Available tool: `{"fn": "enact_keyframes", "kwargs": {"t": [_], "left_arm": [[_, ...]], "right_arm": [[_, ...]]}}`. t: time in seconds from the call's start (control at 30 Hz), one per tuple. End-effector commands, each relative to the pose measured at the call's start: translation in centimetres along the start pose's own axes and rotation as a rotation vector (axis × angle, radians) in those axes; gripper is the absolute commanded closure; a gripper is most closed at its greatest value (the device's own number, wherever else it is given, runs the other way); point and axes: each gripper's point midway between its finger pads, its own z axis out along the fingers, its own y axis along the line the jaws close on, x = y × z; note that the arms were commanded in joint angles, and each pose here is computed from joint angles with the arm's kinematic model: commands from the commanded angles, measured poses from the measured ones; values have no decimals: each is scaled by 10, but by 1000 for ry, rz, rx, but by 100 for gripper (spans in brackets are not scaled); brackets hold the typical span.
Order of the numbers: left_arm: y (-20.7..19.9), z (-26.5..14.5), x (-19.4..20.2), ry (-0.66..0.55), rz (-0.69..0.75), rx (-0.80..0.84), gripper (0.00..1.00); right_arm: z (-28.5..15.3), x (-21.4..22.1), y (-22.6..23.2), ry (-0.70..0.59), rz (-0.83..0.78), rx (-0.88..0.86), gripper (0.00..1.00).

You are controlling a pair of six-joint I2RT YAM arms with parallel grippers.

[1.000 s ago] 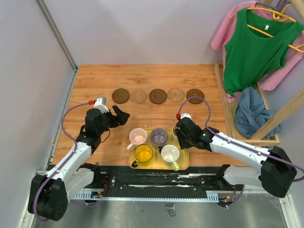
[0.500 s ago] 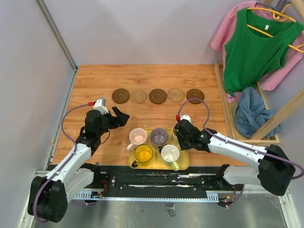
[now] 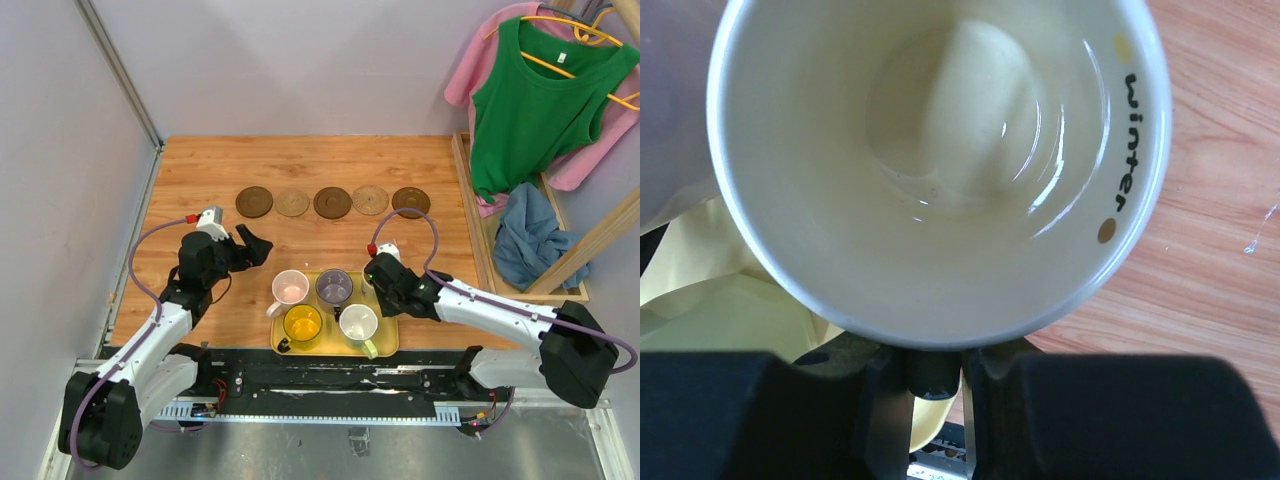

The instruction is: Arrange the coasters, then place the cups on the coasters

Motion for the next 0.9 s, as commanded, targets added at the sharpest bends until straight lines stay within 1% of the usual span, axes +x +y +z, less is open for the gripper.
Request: {"fn": "enact_keyframes", "kwargs": {"t": [0.0,0.1,0.2,0.23,0.53,0.77,0.87], "left_arm": [[-1,-2,-3,-20,-1,9,13],[-1,-2,-3,-17,-3,9,13],[-2,-2,-3,-18,-4,11,13],[-2,-3,-3,-19,-5,10,12],[-4,-6,-8,-39,-8,12,13],[-5,-5,-10,-44,-13,15,13],[-6,-4,-12,-46,-15,18,13]], "right_arm": [[2,0,-1,-15,-1,17,81],[0,0,-1,-16,-2,14,85],[-2,-1,0,-21,-6,9,97],[-3,-2,0,-27,-8,7,99],[-28,-29,-2,-166,-10,-11,99],[-44,-48,-10,-240,-32,19,99],[-50,-61,-18,-280,-53,70,99]]}}
